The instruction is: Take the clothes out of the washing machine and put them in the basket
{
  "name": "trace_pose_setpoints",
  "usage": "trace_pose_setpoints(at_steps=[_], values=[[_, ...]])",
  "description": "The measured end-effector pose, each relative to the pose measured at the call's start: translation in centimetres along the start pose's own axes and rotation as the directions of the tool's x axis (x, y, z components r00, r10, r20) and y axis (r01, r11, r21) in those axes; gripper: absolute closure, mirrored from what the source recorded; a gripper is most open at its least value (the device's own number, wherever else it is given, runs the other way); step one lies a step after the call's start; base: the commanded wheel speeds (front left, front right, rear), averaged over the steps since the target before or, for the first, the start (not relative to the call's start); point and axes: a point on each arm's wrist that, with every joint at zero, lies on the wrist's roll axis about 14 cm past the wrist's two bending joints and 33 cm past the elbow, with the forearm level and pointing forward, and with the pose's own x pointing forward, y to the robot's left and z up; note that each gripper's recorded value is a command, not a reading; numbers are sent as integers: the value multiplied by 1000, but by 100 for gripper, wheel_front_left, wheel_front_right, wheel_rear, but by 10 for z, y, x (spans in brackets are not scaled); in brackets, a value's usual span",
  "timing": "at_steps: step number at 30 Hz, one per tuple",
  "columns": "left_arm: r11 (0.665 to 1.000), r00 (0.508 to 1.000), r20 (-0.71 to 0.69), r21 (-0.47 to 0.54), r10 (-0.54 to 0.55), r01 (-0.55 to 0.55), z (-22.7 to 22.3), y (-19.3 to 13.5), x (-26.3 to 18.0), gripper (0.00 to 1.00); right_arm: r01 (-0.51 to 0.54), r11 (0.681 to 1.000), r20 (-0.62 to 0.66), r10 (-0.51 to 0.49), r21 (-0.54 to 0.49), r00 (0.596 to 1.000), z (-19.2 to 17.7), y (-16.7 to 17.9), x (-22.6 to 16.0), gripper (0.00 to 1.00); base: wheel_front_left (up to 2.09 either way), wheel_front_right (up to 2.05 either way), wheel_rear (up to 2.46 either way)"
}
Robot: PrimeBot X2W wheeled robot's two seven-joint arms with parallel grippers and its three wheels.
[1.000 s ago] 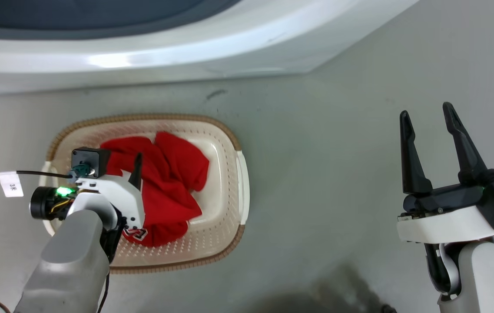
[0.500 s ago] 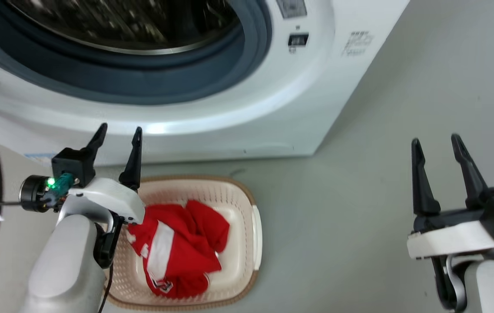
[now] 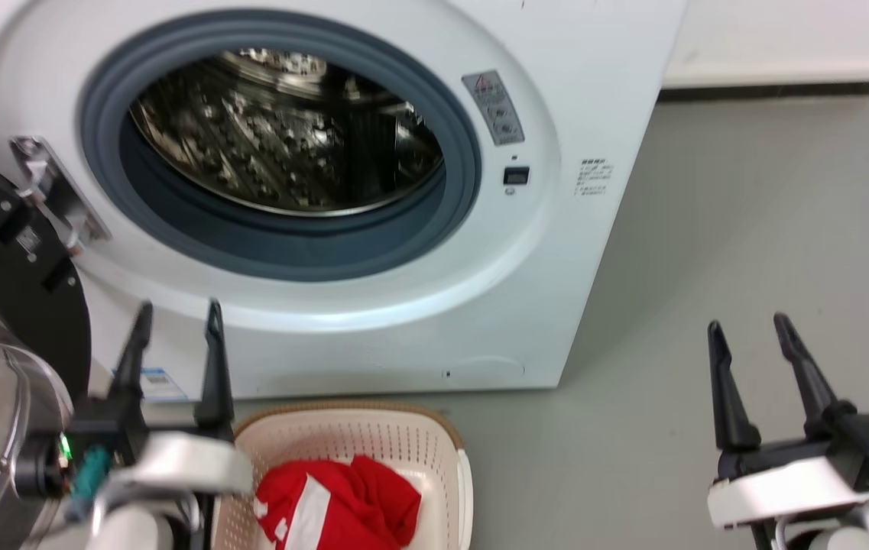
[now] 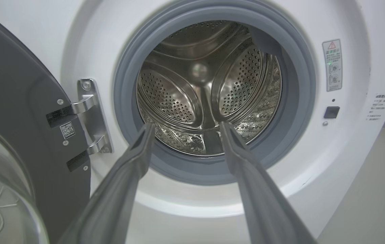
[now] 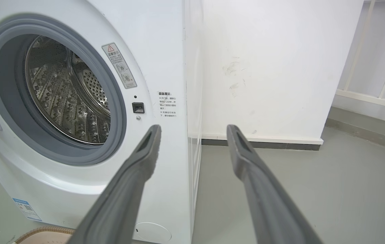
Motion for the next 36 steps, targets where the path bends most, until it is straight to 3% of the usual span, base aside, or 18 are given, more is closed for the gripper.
trace_pose_setpoints(at_steps=[13, 32, 33, 36], values=[[999, 1000, 0, 20, 26, -26, 9, -20, -66, 0, 14, 1000, 62, -15, 17, 998, 25, 0, -42, 0, 0, 0, 0], [999, 998, -50, 32, 37, -35, -7, -21, -72, 0, 13, 1000, 66, -14, 19, 998, 27, 1, -46, 0, 0, 0, 0], [999, 998, -56, 31, 37, -35, -9, -21, -72, 100, 13, 1000, 60, -14, 19, 998, 25, 1, -46, 100, 0, 0, 0], [999, 994, -106, 25, 39, -37, -23, -22, -80, 100, 16, 1000, 23, -16, 24, 1000, 13, 1, -50, 100, 0, 0, 0]])
